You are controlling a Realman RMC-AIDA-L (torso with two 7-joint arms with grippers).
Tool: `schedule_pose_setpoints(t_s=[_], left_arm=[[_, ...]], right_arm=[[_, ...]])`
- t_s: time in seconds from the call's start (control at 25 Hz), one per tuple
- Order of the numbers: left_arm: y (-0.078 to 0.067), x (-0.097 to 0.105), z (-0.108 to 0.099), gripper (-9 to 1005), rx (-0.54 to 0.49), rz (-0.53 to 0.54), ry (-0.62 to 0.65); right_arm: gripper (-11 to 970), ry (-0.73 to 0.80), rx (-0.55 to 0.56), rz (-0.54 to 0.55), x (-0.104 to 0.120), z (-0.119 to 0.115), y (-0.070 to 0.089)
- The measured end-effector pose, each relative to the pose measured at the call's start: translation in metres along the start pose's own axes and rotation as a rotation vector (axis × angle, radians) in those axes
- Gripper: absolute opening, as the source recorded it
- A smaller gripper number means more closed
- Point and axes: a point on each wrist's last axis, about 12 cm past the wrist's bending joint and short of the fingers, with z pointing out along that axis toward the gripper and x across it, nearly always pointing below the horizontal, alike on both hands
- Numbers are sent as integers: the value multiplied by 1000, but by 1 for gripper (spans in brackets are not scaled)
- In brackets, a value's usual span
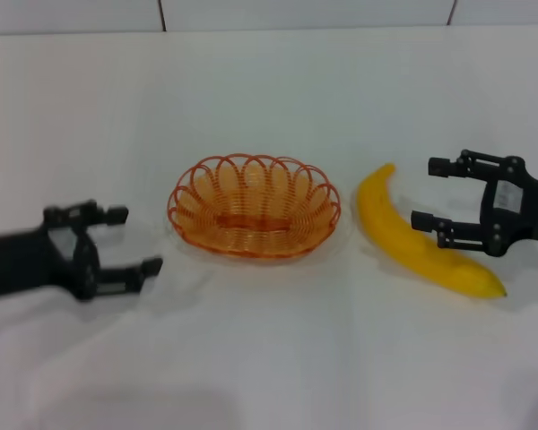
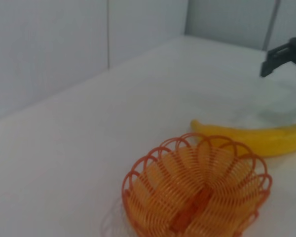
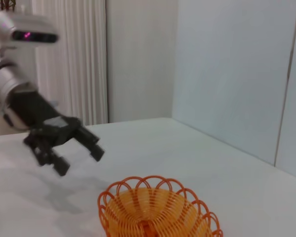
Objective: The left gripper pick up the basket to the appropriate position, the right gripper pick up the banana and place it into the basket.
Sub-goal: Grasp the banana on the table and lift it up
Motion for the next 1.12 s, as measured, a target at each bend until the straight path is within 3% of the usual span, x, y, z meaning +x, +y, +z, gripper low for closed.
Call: schedule_pose_setpoints(t_s=[0.08,0.32,0.72,0.88,1.12], left_arm=[[-6,22,2,870,-7,45,-54],[-17,68,6,877,-88,59,-167],[-13,65,11,877,-92,58,-184],[-12,65,10,876,-96,57,-187],[-13,65,11,876,-95,57,-193]], right_arm=[[787,4,7,6,2,-3,1],[787,11,17,7,4,-5,1],[787,74,-7,14,11,-3,4],[786,119,-29,68,14,2,5],[787,203,-57,99,6,15,-6]])
